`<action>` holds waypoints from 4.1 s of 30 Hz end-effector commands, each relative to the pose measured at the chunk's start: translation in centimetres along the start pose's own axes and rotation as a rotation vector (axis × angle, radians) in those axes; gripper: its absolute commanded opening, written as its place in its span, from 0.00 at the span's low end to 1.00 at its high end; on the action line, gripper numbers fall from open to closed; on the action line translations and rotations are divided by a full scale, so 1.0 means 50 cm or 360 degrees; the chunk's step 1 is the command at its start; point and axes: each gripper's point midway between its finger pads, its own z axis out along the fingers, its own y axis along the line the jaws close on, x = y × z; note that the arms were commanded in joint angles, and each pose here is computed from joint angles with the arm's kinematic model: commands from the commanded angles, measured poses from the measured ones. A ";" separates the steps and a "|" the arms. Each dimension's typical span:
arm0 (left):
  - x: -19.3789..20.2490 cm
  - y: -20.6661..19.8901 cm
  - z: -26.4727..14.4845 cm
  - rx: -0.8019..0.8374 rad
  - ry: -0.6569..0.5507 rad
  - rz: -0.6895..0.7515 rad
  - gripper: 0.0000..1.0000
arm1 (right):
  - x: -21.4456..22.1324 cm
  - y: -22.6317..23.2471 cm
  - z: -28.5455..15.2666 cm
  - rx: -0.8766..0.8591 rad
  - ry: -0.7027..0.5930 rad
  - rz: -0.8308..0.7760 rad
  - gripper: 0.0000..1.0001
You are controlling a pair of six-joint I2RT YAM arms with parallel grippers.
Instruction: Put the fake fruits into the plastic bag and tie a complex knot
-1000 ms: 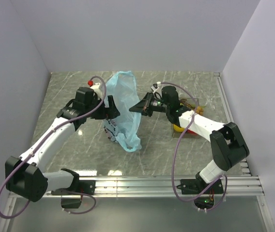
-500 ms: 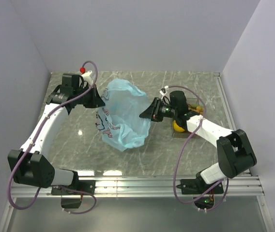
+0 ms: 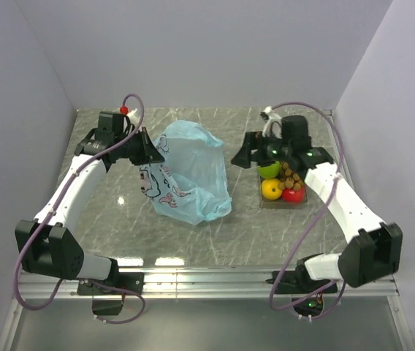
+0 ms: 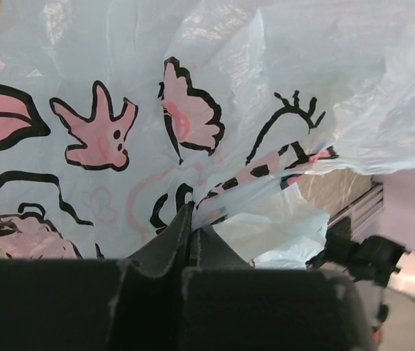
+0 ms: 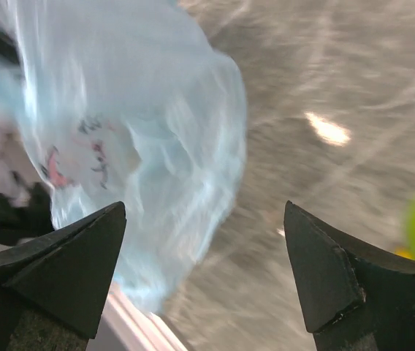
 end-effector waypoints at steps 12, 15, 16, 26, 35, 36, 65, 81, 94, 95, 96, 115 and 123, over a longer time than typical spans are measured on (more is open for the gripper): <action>0.021 0.000 0.073 0.0147 0.0146 -0.0273 0.00 | 0.001 -0.227 -0.228 0.0672 0.0213 -0.0414 0.97; 0.024 -0.011 0.072 0.0219 0.0169 -0.0204 0.00 | -0.021 -0.281 -0.244 0.0812 0.0262 -0.0445 0.97; 0.028 -0.009 0.073 0.0219 0.0181 -0.0198 0.00 | -0.026 -0.296 -0.248 0.0855 0.0285 -0.0460 0.96; 0.061 -0.006 0.080 0.0298 0.0293 -0.0146 0.00 | -0.079 -0.300 -0.198 0.0635 0.0465 -0.0594 0.89; 0.054 0.000 0.082 0.0281 0.0309 -0.0131 0.00 | -0.044 -0.291 -0.089 0.0658 0.0608 -0.0739 0.91; 0.055 0.002 0.082 0.0276 0.0308 -0.0133 0.00 | -0.038 -0.294 -0.081 0.0672 0.0629 -0.0748 0.92; 0.057 0.014 0.092 0.0244 0.0316 -0.0147 0.00 | 0.070 -0.339 0.006 0.0719 0.0929 -0.0621 0.91; 0.058 0.008 0.090 0.0296 0.0334 -0.0169 0.00 | -0.029 -0.257 -0.047 0.0645 0.0700 -0.0619 0.62; 0.032 -0.086 0.063 0.0794 0.0389 -0.0323 0.00 | -0.106 0.011 -0.090 -0.0069 0.0277 -0.0571 0.56; 0.022 -0.098 0.060 0.0848 0.0366 -0.0337 0.00 | -0.109 0.038 -0.091 -0.0150 0.0249 -0.0586 0.55; 0.024 -0.108 0.052 0.0910 0.0385 -0.0348 0.00 | -0.114 0.056 -0.098 -0.0179 0.0218 -0.0591 0.54; 0.066 -0.148 0.059 0.1412 0.0427 -0.0355 0.00 | -0.039 0.121 0.102 -0.0172 0.0214 -0.0834 0.43; 0.073 -0.152 0.046 0.1562 0.0414 -0.0320 0.00 | 0.061 0.117 0.139 -0.0215 0.0389 -0.0860 0.94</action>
